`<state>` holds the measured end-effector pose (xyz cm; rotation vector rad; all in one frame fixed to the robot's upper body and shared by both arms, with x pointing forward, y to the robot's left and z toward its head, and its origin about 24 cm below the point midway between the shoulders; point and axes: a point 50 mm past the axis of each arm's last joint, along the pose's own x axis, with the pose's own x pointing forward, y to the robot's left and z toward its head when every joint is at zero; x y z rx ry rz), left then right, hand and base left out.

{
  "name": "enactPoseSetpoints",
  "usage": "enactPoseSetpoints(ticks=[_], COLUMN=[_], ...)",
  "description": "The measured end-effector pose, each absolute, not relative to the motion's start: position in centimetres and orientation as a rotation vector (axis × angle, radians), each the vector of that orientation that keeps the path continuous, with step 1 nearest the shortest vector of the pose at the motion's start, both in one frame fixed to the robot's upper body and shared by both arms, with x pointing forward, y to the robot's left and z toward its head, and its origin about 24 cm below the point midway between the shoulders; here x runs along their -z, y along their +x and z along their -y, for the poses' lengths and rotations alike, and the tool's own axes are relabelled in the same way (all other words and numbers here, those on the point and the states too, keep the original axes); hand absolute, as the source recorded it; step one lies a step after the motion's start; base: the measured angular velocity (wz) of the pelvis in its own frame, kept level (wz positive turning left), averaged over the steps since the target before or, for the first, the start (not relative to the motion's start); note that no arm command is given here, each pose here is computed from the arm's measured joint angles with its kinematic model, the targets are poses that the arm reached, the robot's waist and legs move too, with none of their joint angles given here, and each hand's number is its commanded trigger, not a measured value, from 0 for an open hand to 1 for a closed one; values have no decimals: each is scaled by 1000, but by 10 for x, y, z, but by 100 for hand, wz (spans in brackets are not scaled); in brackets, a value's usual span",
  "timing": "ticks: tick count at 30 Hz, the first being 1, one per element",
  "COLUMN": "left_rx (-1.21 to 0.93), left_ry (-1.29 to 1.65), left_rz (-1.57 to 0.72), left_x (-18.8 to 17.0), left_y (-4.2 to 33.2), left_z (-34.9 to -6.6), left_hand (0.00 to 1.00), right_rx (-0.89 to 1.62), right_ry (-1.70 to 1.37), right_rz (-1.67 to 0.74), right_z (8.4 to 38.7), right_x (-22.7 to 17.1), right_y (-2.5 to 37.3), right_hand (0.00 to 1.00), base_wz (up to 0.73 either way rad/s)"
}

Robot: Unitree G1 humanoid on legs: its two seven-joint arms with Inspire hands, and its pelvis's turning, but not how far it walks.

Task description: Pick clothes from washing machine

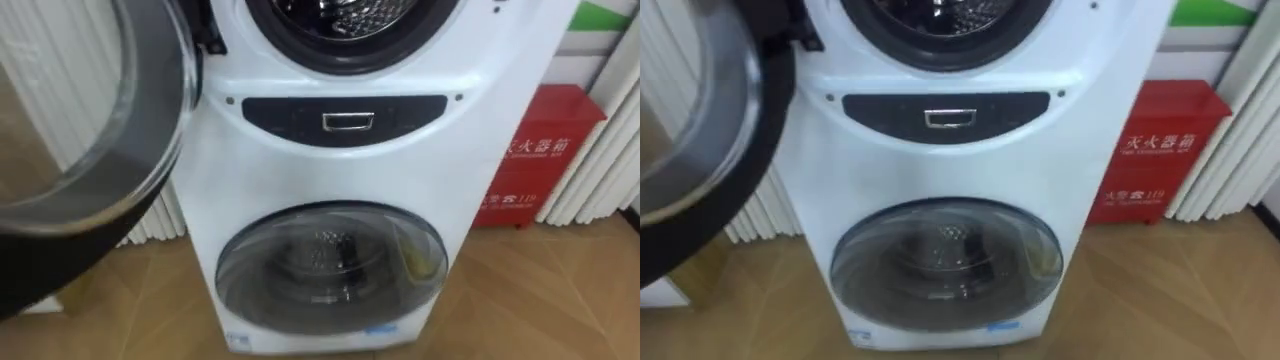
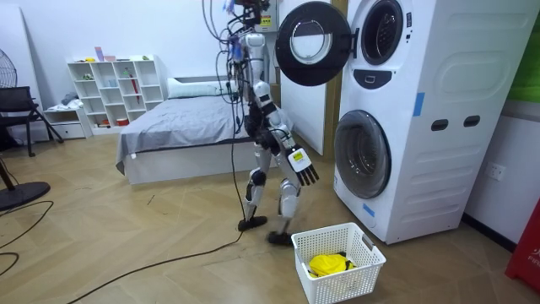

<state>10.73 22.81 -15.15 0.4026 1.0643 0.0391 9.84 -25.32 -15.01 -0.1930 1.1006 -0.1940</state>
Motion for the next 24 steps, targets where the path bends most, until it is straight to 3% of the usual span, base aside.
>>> enactPoseSetpoints(ticks=[5,13,24], left_rx=[-44,-125,-154], left_ry=[388,322,218], left_rz=[-1020,-1006,-1036], left_x=[149,147,156], left_y=[112,111,93], left_z=[-227,-235,-222], left_hand=[0,0,0], right_rx=[124,-26,-47], right_ry=[-202,-257,-271], right_rz=[-1111,-1076,-1151], right_z=[244,227,231], right_x=[153,152,158], right_y=[96,115,86], right_hand=[0,0,0], base_wz=[-14,-76,12])
